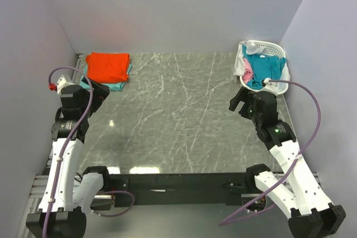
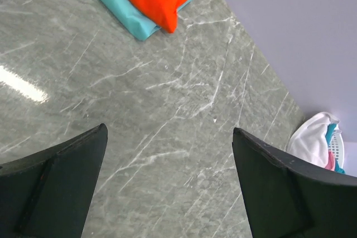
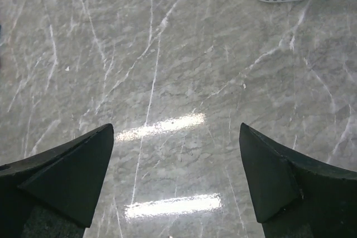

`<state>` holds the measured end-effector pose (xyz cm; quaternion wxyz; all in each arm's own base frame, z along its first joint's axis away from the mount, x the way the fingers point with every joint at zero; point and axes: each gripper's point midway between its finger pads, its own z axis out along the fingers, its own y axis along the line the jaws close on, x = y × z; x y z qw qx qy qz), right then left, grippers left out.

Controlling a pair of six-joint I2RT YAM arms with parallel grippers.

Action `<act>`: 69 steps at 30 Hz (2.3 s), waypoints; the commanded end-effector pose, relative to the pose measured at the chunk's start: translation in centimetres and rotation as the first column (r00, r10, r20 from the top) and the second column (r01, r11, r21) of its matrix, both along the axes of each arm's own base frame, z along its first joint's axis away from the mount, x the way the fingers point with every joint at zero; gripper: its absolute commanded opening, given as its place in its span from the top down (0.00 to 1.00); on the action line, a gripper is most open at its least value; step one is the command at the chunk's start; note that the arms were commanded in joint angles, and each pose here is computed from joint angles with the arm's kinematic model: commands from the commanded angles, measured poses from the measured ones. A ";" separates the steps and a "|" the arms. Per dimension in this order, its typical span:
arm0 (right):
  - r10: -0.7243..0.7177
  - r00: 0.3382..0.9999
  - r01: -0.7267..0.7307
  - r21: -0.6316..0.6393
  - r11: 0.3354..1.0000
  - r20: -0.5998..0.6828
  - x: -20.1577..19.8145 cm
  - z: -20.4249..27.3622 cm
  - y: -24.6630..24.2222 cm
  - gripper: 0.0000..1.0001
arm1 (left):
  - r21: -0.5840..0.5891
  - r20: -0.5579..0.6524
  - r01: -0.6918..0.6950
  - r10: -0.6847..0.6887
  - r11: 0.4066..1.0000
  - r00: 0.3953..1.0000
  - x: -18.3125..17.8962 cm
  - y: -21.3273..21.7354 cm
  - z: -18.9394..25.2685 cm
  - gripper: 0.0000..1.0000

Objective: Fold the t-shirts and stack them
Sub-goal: Grab the tshirt from the pile

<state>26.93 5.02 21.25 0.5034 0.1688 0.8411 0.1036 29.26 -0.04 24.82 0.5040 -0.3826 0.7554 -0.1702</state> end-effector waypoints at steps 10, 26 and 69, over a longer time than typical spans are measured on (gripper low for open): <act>-0.079 0.992 0.070 0.085 0.994 0.098 3.9 5.4 0.3 0.00 | 0.041 0.143 0.056 -0.061 0.998 0.988 2.4 -0.5 1.6 0.00; -0.047 0.996 0.048 0.016 0.999 -0.079 13.9 6.7 -2.7 0.07 | 0.075 0.084 0.128 -0.135 0.989 0.987 4.1 -1.1 -0.7 0.00; -0.273 0.864 -0.414 -0.906 0.091 -0.423 27.5 -6.9 -3.6 0.07 | 0.030 -0.077 0.178 -0.175 0.984 0.982 6.7 -0.9 -6.1 0.01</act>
